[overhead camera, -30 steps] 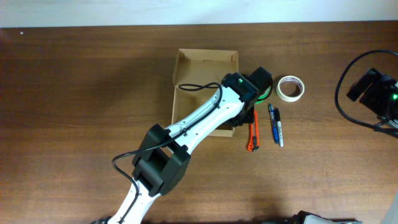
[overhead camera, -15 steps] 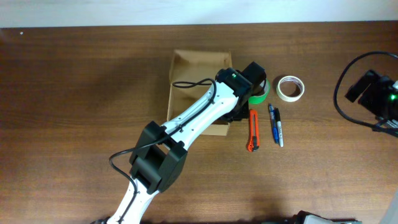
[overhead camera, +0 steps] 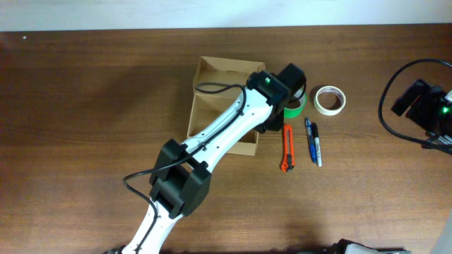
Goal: Pack container
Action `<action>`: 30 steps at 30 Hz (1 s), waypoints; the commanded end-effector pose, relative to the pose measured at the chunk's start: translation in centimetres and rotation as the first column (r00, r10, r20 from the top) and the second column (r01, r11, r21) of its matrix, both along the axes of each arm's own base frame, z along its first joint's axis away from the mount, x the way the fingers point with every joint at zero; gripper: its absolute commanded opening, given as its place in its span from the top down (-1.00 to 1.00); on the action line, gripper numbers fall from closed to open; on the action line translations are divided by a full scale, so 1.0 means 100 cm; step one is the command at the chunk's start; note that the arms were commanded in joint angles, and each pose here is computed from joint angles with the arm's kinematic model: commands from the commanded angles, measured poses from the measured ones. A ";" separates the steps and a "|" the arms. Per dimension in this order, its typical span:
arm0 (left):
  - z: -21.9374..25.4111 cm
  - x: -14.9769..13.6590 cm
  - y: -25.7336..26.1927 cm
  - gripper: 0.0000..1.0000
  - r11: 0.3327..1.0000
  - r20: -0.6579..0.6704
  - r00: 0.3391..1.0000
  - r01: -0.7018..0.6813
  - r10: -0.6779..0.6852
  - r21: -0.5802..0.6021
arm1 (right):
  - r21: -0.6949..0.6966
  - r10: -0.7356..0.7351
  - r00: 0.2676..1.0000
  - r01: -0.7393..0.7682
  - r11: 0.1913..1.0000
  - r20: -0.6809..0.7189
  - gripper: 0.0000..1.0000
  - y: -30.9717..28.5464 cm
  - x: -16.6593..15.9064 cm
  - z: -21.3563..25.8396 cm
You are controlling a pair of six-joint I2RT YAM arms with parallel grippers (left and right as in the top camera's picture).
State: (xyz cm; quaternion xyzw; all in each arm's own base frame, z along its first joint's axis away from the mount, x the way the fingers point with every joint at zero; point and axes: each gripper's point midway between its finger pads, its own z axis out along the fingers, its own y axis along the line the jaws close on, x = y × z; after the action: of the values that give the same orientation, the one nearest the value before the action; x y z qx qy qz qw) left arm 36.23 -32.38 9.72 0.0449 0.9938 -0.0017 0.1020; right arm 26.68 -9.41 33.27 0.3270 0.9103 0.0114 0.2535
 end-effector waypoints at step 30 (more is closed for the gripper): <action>0.233 0.101 0.319 -0.91 0.960 0.427 0.884 -0.258 0.189 0.110 | 0.057 0.446 0.811 -0.460 0.886 -0.378 -0.34 0.111 0.132 -0.167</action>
State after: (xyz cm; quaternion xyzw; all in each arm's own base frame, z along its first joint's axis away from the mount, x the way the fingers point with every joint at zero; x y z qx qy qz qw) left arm 47.05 -2.79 30.99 -0.0624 0.9513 0.0927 0.2872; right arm 38.93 1.31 20.59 0.0956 0.9887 0.0082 0.1151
